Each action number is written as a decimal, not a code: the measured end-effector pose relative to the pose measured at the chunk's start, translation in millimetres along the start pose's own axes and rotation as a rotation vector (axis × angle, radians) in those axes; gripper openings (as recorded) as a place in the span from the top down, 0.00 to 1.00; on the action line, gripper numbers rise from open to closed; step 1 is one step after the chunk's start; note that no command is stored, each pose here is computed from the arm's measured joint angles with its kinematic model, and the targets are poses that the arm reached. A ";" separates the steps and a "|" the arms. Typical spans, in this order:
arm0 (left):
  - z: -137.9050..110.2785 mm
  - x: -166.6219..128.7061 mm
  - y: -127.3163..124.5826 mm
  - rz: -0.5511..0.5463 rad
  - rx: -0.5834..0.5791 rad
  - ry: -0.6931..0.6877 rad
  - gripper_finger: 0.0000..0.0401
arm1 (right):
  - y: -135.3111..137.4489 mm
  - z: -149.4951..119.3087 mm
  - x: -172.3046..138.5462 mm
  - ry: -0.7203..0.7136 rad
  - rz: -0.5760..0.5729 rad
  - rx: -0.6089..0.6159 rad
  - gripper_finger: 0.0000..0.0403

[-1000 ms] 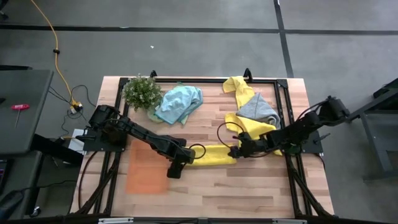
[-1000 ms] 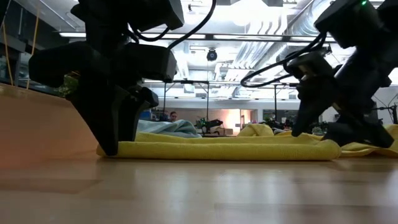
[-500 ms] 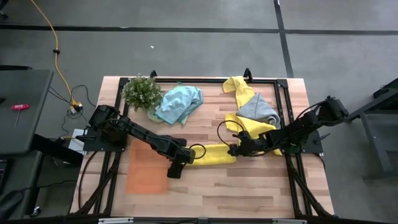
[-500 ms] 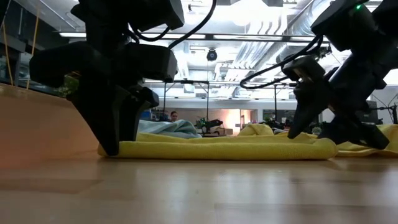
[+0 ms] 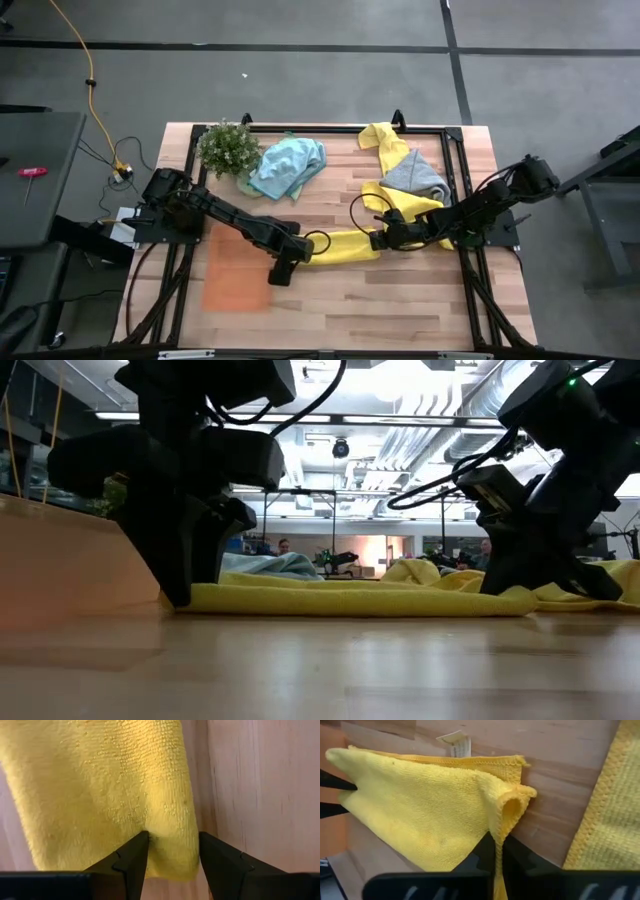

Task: Fold microfiber towels
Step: Fold the bottom yellow microfiber towel, then put the bottom yellow folded microfiber towel into the orange bin

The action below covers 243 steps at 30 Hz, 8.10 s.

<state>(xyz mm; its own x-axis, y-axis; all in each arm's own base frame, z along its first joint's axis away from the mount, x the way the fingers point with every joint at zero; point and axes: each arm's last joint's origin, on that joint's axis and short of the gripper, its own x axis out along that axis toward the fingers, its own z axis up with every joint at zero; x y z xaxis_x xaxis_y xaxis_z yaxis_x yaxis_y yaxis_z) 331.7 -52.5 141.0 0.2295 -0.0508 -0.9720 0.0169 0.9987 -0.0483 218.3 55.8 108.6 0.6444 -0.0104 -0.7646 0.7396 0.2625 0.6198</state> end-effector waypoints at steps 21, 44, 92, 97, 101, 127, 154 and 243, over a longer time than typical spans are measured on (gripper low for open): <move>-2.3 -132.6 37.8 0.078 -0.132 -0.496 0.59 | -3.3 4.2 -26.7 0.014 -0.056 -0.011 1.00; -33.2 -86.2 28.7 0.155 -0.296 -0.686 1.00 | 39.1 14.7 -69.1 -0.017 -0.221 -0.177 1.00; -25.7 23.8 42.0 0.001 -0.332 -0.370 1.00 | 92.2 -1.0 -68.0 -0.179 0.155 -0.002 1.00; -25.6 23.9 42.0 0.001 -0.333 -0.373 1.00 | 100.0 0.1 -47.5 -0.210 0.207 0.032 1.00; -25.6 23.9 42.0 0.000 -0.334 -0.374 1.00 | 105.8 2.4 -30.2 -0.236 0.261 0.068 1.00; -24.6 23.9 42.2 -0.001 -0.350 -0.386 1.00 | 105.4 5.2 50.4 -0.244 0.446 0.270 1.00; -24.4 23.9 42.2 0.002 -0.327 -0.389 1.00 | 126.8 4.4 66.0 -0.201 0.393 0.178 0.80; -18.1 32.0 42.1 0.026 -0.248 -0.446 1.00 | 89.1 82.0 39.8 0.084 0.067 -1.060 0.53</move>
<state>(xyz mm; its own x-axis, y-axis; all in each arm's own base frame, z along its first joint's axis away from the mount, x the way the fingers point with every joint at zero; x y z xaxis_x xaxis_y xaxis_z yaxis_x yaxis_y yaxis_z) 322.2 -11.9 103.7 0.6212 0.0305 -0.7831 -0.2132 0.9681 -0.1314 325.8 -0.3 147.9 0.6322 0.0907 -0.7695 0.1306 0.9664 0.2212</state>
